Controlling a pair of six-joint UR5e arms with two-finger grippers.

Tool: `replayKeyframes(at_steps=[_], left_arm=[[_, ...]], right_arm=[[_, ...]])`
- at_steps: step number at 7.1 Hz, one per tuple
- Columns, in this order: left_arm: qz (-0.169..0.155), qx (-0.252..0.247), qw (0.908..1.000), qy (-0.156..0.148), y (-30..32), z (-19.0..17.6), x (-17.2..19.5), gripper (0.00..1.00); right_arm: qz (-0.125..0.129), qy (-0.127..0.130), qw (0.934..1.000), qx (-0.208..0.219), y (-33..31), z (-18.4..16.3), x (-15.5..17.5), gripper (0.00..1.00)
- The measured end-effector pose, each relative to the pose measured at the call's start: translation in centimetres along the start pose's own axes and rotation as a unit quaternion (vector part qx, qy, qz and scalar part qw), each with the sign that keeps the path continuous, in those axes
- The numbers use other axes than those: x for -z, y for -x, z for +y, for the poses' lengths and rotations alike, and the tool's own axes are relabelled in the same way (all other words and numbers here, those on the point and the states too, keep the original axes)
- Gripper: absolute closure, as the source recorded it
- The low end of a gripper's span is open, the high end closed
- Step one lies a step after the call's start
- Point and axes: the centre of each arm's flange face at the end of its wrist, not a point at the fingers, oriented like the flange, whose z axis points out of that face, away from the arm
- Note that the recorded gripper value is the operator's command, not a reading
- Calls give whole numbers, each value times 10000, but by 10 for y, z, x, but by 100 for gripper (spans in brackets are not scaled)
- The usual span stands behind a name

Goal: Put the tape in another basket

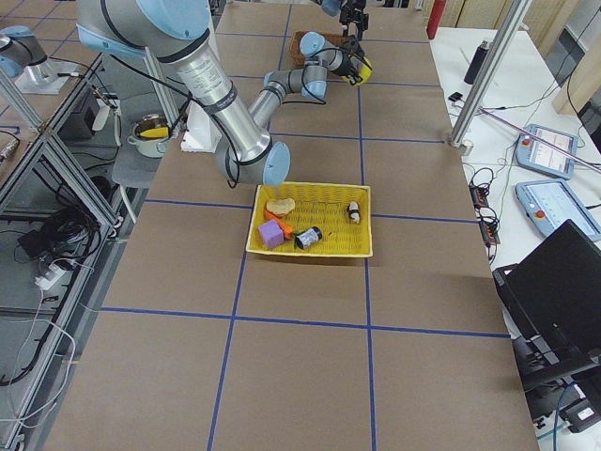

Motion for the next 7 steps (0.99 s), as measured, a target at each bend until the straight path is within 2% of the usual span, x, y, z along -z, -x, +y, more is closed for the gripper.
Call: replayKeyframes(at_steps=[3,7], left_arm=[[64,47,10000,39,-6,-2,-8,1],[100,219,9997,51,-11,-5,-12,1]], right_arm=[[-163,-151,9998,-14,25,21,7,100],[-193,-377,9991,-48,51,23,13,100]])
